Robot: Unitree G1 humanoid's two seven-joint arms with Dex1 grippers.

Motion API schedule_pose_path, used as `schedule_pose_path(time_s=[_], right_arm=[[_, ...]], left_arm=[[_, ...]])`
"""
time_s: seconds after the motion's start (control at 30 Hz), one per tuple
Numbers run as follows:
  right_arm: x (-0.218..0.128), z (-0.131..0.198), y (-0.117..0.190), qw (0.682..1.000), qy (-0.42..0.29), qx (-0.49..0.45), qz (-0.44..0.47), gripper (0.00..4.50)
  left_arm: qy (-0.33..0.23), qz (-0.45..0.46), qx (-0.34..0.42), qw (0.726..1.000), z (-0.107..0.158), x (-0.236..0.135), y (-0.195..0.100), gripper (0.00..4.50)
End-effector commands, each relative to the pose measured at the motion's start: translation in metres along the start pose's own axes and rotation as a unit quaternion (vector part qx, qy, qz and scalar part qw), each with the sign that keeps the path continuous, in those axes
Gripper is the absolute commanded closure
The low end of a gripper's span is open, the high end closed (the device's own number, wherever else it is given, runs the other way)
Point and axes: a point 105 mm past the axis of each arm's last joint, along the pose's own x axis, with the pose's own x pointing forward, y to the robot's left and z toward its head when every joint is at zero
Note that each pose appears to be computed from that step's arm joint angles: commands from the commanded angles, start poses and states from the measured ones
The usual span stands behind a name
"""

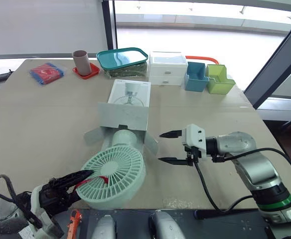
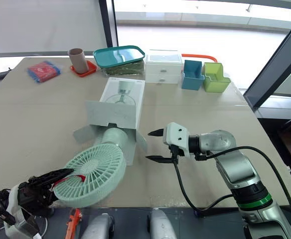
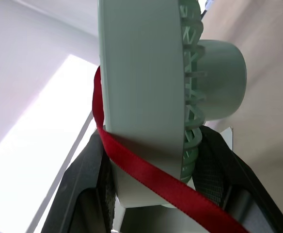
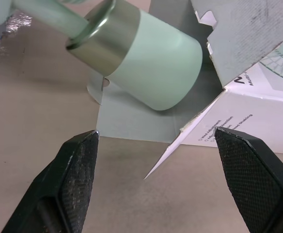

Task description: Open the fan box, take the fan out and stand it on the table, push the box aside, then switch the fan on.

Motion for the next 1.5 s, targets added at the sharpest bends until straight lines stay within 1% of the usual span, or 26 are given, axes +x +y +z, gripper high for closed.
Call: schedule_pose_path(time_s=[0.03,0.13,0.2,0.33,0.4,0.5,0.57,0.67,0.8,0.9,0.97,1.03,1.1,1.17,1.27,1.37,1.43,1.5], right_arm=[[-0.004,0.015,-0.002,0.999,-0.016,-0.030,0.004,0.61],[-0.004,0.014,-0.002,0.999,-0.016,-0.031,0.008,0.61],[-0.003,0.014,-0.003,0.999,-0.015,-0.032,0.012,0.61],[-0.002,0.015,-0.003,0.999,-0.018,-0.033,0.018,0.61],[0.000,0.015,-0.004,0.999,-0.019,-0.036,0.020,0.61],[0.001,0.016,-0.005,0.999,-0.021,-0.039,0.023,0.61],[0.002,0.016,-0.006,0.999,-0.022,-0.040,0.027,0.61],[0.003,0.016,-0.007,0.998,-0.025,-0.041,0.031,0.61],[0.004,0.016,-0.009,0.998,-0.026,-0.043,0.033,0.61],[0.004,0.015,-0.009,0.998,-0.026,-0.044,0.037,0.61],[0.005,0.015,-0.009,0.998,-0.026,-0.045,0.038,0.61],[0.005,0.015,-0.010,0.998,-0.027,-0.045,0.040,0.61],[0.005,0.015,-0.011,0.998,-0.026,-0.046,0.042,0.61],[0.005,0.015,-0.011,0.998,-0.027,-0.048,0.043,0.61],[0.007,0.019,-0.014,0.997,-0.036,-0.052,0.045,0.61],[0.007,0.025,-0.014,0.996,-0.048,-0.055,0.048,0.61],[0.007,0.030,-0.013,0.995,-0.060,-0.058,0.055,0.61],[0.007,0.036,-0.012,0.994,-0.072,-0.056,0.059,0.61]], left_arm=[[0.002,0.040,-0.028,0.999,0.004,0.005,0.017,2.84],[-0.007,0.031,-0.051,0.998,0.011,0.006,0.015,2.84],[-0.001,0.048,-0.080,0.996,0.013,0.008,0.020,2.84],[-0.015,0.044,-0.086,0.995,0.018,0.012,0.026,2.84],[-0.017,0.039,-0.110,0.993,0.020,0.012,0.028,2.84],[0.011,0.071,-0.151,0.986,0.014,0.011,0.040,2.84],[0.007,0.071,-0.154,0.986,0.015,0.012,0.045,2.84],[0.008,0.098,-0.168,0.981,0.013,0.012,0.056,2.84],[0.007,0.089,-0.163,0.983,0.013,0.009,0.056,2.84],[0.016,0.098,-0.196,0.976,0.013,0.006,0.056,2.84],[0.020,0.112,-0.221,0.969,0.012,0.005,0.061,2.84],[0.006,0.112,-0.236,0.965,0.023,0.015,0.071,2.84],[-0.010,0.115,-0.266,0.957,0.041,0.037,0.088,2.84],[-0.003,0.117,-0.284,0.952,0.044,0.045,0.098,2.84],[0.023,0.119,-0.288,0.950,0.038,0.044,0.105,2.84],[0.035,0.116,-0.285,0.951,0.035,0.044,0.109,2.84],[0.055,0.136,-0.284,0.948,0.026,0.042,0.117,2.84],[0.063,0.143,-0.284,0.946,0.024,0.041,0.120,2.84]])
